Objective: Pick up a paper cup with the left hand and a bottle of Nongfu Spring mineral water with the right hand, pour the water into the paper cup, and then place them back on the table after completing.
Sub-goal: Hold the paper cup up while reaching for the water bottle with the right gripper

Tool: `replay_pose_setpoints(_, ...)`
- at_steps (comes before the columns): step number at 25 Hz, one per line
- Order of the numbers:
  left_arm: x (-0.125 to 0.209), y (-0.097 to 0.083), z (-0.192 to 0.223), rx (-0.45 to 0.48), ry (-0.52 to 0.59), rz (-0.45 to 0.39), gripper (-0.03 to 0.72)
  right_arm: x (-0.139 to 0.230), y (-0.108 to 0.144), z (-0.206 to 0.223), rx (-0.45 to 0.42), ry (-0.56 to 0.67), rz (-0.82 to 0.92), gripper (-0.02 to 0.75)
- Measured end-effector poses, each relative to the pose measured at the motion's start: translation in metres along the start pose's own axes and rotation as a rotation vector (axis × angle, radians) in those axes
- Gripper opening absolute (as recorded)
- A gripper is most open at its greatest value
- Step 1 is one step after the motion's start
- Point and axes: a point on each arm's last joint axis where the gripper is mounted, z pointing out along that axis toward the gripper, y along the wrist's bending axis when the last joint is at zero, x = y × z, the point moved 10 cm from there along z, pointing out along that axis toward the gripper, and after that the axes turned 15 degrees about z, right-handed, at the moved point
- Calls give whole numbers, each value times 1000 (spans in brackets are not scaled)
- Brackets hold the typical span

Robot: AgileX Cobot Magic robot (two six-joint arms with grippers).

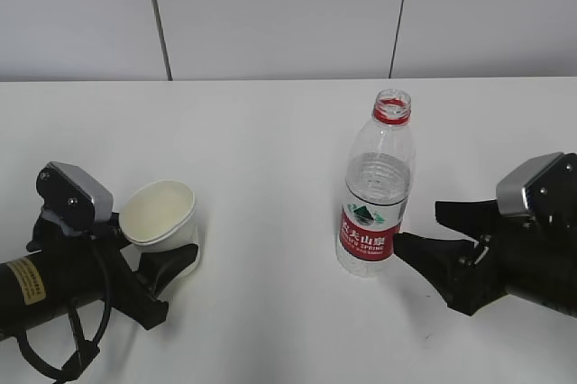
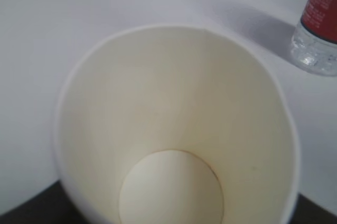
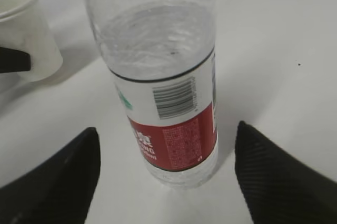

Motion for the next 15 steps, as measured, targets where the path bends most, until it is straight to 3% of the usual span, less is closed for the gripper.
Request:
replay_pose_setpoints(9,0,0,0,2,-1,-1,424,16,-12,31,-42,69,-18,626)
replay_pose_setpoints(15,-1,-2,0,11,-3,3,424,9,-15,43,-67,49,-35,629)
